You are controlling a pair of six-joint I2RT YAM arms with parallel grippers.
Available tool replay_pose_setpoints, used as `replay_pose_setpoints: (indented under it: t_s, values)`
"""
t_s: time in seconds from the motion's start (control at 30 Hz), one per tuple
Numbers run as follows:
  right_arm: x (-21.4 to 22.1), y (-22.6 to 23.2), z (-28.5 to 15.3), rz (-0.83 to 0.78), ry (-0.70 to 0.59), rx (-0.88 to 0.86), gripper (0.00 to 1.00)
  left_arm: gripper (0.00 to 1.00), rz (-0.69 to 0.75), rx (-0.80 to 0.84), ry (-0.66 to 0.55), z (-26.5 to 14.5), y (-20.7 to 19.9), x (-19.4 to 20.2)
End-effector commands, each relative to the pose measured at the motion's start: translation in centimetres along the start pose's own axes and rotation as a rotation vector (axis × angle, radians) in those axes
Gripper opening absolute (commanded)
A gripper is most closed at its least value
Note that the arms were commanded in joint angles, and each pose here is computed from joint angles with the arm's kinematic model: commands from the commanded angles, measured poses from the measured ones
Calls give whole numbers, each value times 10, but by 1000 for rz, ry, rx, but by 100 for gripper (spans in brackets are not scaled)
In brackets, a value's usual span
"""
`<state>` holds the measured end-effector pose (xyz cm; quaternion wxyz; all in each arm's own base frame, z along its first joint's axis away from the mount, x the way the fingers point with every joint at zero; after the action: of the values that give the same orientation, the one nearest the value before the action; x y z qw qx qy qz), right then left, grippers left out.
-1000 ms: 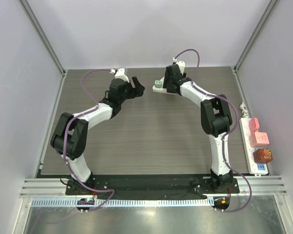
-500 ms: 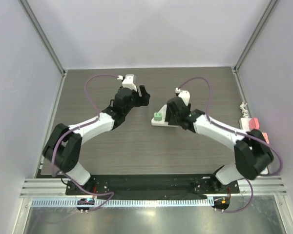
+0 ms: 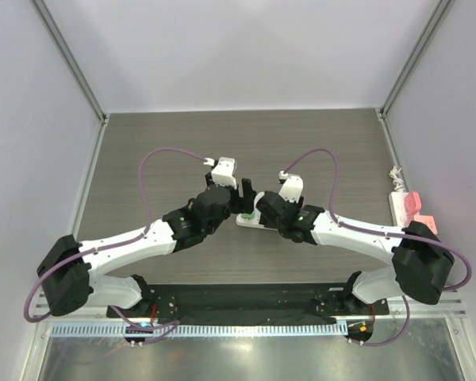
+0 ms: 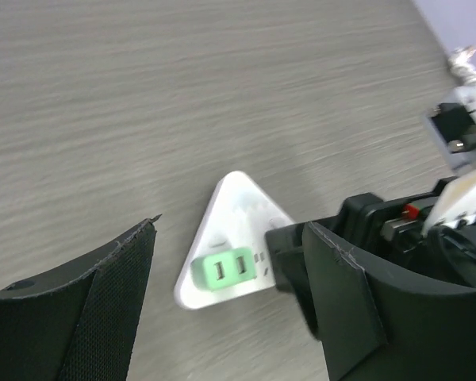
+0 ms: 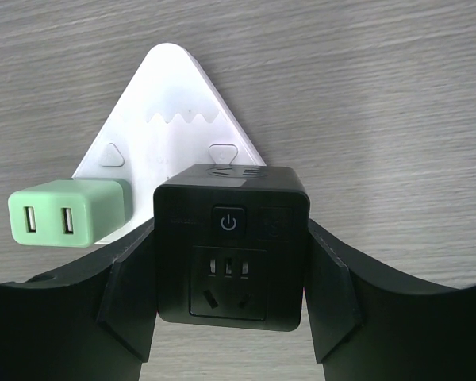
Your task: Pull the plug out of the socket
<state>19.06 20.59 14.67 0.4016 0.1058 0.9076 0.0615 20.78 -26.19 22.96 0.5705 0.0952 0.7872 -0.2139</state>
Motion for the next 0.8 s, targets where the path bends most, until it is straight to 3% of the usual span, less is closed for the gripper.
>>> replay_pose_setpoints:
  t_s: [0.0,0.03,0.07,0.13,0.43,0.63,0.77]
  values:
    - [-6,10,-1,86,-92,4,50,76,-25,-128,-13,-23,16,-16]
    - [-5,10,-1,78,-93,3,58,77,-9,-146,31,-30,21,-9]
    - [-6,11,-3,69,-97,-3,73,77,-38,-134,11,-41,23,-17]
    - [-8,12,-6,67,-104,-11,87,79,-54,-118,28,-52,28,-15]
    - [-28,6,-35,86,-147,-110,99,82,-102,-14,111,-76,25,-15]
    - [-54,-37,-64,109,-346,-79,100,81,-39,-24,222,-54,18,7]
    - [-79,-67,-62,90,-410,-6,100,82,45,-46,262,-41,15,8]
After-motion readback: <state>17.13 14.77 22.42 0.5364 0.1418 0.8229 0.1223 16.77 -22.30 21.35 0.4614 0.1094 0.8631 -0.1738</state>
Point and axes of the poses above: each gripper's point midway between its finger pads, its own z axis out along the fingers, its own y axis along the line the jaws close on, x = y × z, the point moved 9 cm from there along -z, back along the fingers, and after that the axes turned 3 degrees about z, right-handed, at the moved point
